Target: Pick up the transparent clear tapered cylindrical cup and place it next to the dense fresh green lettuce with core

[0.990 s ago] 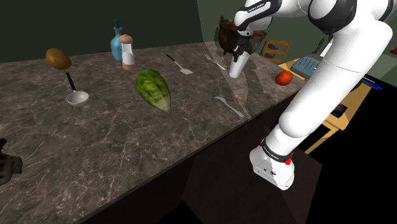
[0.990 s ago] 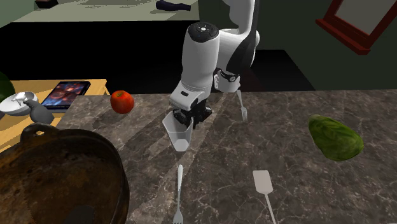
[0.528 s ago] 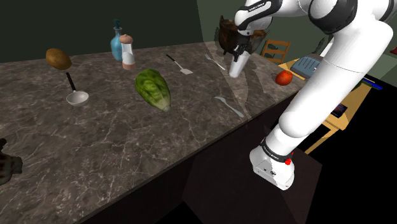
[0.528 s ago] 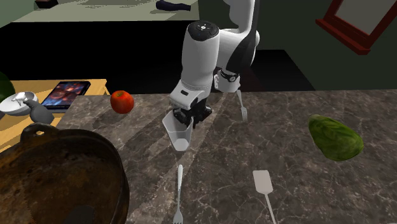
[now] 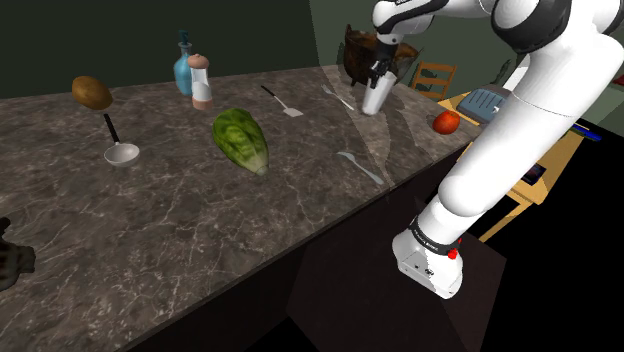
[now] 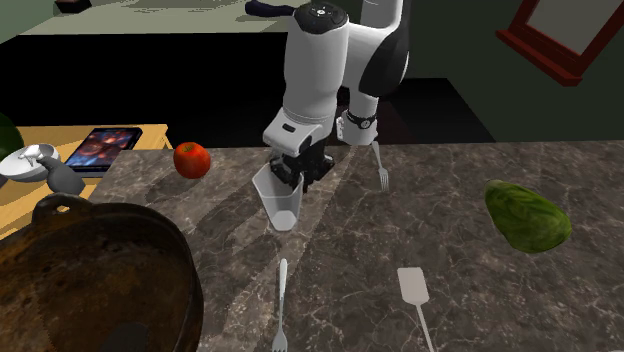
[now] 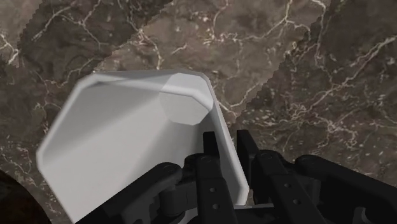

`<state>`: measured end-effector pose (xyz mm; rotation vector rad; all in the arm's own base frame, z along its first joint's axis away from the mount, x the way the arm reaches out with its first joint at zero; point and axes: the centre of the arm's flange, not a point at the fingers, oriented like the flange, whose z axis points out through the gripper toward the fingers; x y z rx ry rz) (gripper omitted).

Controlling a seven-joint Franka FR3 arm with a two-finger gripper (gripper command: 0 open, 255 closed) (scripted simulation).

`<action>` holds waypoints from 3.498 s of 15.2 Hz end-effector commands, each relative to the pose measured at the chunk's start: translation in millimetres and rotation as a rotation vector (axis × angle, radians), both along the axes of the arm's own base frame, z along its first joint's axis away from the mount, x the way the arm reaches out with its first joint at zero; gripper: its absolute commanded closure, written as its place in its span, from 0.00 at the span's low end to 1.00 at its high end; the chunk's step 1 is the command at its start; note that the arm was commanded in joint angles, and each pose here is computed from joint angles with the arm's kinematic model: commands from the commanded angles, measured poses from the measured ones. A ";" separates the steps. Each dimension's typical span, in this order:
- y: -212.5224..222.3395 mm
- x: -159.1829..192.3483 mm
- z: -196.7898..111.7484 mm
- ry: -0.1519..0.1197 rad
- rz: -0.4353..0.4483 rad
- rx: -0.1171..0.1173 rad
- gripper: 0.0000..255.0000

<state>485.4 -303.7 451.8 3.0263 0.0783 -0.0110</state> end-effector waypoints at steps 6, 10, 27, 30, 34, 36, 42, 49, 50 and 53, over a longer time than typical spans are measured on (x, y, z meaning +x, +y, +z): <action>-0.5 -1.1 38.7 0.000 0.000 0.000 1.00; -0.5 -1.1 59.8 0.000 0.000 0.000 1.00; -0.5 -1.1 149.5 0.000 0.000 0.000 1.00; -0.5 -1.1 165.4 0.000 0.000 0.000 1.00; -0.5 -1.1 186.5 0.000 0.000 0.000 1.00; -0.5 -1.1 197.1 0.000 0.000 0.000 1.00; 64.5 -12.5 200.6 0.000 0.000 0.000 1.00; 155.5 -28.5 200.9 0.000 0.000 0.000 1.00; 168.5 -30.8 200.9 0.000 0.000 0.000 1.00; 207.5 -37.6 201.0 0.000 0.000 0.000 1.00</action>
